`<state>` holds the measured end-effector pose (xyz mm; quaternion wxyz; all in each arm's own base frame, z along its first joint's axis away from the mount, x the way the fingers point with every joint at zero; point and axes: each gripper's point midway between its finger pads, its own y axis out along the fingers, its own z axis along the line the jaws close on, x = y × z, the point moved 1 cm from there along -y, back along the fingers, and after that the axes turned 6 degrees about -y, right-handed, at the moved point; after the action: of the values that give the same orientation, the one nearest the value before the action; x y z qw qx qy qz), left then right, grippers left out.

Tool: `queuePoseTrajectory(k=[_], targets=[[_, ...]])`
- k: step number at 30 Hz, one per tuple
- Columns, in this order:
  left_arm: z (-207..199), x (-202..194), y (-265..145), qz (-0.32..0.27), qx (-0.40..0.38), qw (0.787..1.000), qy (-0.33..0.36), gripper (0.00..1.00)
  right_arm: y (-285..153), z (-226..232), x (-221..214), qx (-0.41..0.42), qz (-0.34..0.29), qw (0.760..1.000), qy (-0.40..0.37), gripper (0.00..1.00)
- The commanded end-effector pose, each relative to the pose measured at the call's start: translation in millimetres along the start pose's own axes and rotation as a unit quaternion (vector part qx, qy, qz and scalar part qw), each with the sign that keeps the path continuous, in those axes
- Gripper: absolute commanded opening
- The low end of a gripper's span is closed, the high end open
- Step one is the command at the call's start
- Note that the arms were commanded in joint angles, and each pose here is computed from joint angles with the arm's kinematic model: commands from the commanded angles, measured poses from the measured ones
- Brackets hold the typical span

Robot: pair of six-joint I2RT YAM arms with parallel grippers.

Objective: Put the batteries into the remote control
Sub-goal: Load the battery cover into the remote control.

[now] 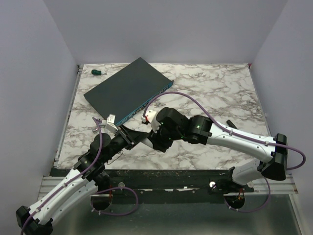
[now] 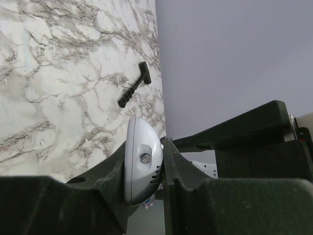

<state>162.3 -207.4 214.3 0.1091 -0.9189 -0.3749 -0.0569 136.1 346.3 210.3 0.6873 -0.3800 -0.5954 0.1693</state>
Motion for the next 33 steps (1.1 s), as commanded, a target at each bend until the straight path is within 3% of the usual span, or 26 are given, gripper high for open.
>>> queuePoseTrajectory(k=[1,13,19,21,24,27,31,33], targets=[[-8.3,-0.8,-0.8,0.003,-0.023,1.0,-0.01,0.0,-1.9,0.1,15.5,-0.004,-0.023,1.0,-0.015,0.54],[-5.5,-0.9,-1.4,0.003,-0.019,1.0,-0.013,0.0,-23.3,-15.2,46.7,-0.058,-0.125,0.99,0.014,0.74],[-12.4,-2.0,-0.2,0.008,-0.036,0.999,-0.012,0.0,-39.6,-32.2,36.6,-0.118,-0.215,0.957,0.153,0.83],[-17.5,-2.6,0.0,0.011,-0.047,0.999,-0.011,0.0,-48.0,-37.3,28.5,-0.132,-0.243,0.937,0.215,0.83],[-23.7,-2.4,-0.2,0.014,-0.058,0.998,-0.009,0.0,-66.7,-53.3,7.6,-0.167,-0.296,0.872,0.353,0.89],[-31.9,-2.8,-2.1,0.017,-0.074,0.997,-0.005,0.0,-77.2,-50.8,-9.5,-0.129,-0.351,0.814,0.444,0.92],[-34.8,-1.1,-3.5,0.013,-0.078,0.997,-0.002,0.0,-84.8,-41.2,-18.9,-0.053,-0.411,0.759,0.502,0.97],[-33.9,-0.6,-2.8,0.012,-0.076,0.997,-0.004,0.0,-82.4,-38.4,-23.9,-0.036,-0.416,0.748,0.516,0.97]])
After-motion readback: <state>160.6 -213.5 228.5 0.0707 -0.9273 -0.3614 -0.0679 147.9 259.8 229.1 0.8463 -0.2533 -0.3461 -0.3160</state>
